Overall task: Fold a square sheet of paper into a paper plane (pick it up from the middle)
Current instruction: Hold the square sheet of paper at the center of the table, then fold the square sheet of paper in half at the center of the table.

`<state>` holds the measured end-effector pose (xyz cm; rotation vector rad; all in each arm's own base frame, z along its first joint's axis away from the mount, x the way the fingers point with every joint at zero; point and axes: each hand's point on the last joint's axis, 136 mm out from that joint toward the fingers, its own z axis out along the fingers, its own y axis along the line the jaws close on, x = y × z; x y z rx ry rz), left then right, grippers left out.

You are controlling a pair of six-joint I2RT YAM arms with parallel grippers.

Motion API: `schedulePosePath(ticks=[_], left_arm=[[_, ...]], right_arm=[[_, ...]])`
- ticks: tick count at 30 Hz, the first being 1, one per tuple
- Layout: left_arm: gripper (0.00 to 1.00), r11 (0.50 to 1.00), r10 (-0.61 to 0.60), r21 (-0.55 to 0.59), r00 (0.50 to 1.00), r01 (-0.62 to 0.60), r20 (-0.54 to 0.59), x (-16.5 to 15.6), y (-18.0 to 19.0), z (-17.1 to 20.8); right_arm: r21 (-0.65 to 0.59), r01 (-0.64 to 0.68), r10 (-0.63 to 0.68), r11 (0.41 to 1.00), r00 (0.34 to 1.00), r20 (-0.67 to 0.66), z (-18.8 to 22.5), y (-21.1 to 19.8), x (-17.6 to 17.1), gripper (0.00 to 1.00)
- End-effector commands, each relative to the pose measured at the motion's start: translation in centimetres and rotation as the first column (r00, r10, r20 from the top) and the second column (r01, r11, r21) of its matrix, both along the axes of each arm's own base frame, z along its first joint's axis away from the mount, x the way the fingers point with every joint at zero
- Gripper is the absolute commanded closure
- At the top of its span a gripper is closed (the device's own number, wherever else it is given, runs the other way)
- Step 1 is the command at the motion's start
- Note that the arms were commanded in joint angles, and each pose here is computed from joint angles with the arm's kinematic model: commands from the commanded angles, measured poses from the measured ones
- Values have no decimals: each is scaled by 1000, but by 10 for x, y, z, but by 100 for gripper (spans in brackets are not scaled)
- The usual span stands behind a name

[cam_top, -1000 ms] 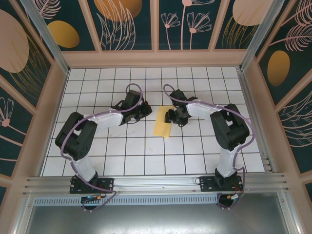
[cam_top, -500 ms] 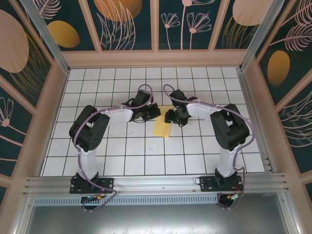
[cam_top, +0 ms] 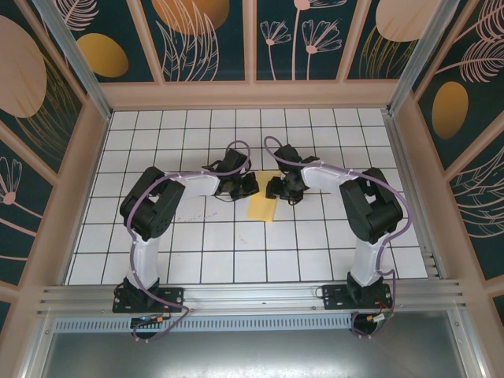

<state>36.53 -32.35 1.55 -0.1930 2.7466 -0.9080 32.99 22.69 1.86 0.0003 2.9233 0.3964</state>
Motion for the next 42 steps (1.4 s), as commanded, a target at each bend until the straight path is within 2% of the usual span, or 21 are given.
schedulePosePath(ticks=[1, 5, 7, 12, 14, 16, 20, 21, 23, 27, 31, 42], left_arm=[[100, 996, -7, 93, 999, 11, -46, -10, 12, -26], [100, 994, -11, 105, 998, 17, -57, -15, 15, -33], [100, 994, -11, 109, 998, 18, -60, -17, 17, -35], [100, 995, -19, 100, 998, 25, -56, -18, 15, -34], [100, 995, -21, 98, 998, 27, -55, -18, 15, -33], [100, 995, -22, 96, 998, 27, -54, -18, 15, -32], [100, 995, -21, 95, 998, 26, -53, -19, 15, -32], [100, 995, -23, 91, 998, 27, -54, -18, 14, -32], [100, 995, -24, 91, 998, 29, -55, -19, 14, -32], [100, 996, -25, 89, 998, 30, -53, -18, 14, -32], [100, 995, -27, 89, 998, 32, -56, -19, 14, -32], [100, 995, -28, 90, 998, 34, -60, -21, 15, -34]], right_arm=[[-120, 21, -27, 993, 998, -52, -29, -26, -9, 38], [-57, 25, -24, 998, 1000, 13, -5, -14, 4, 37], [-4, 35, -34, 999, 996, 82, 18, -8, 15, 33], [204, 70, -118, 976, 965, 235, 86, -8, 31, 30], [347, 25, -114, 938, 965, 237, 101, -1, 25, 39], [489, -25, -93, 872, 972, 216, 109, 12, 14, 58], [588, -21, -88, 809, 984, 156, 99, 25, 3, 83], [609, -23, -82, 793, 986, 144, 97, 29, 2, 87], [626, -34, -65, 779, 989, 136, 96, 36, 0, 91], [605, -7, -45, 797, 996, 71, 69, 39, -7, 93], [617, -5, -18, 787, 999, 31, 53, 42, -16, 94], [496, 41, -20, 867, 999, -46, -6, 15, -43, 94]])
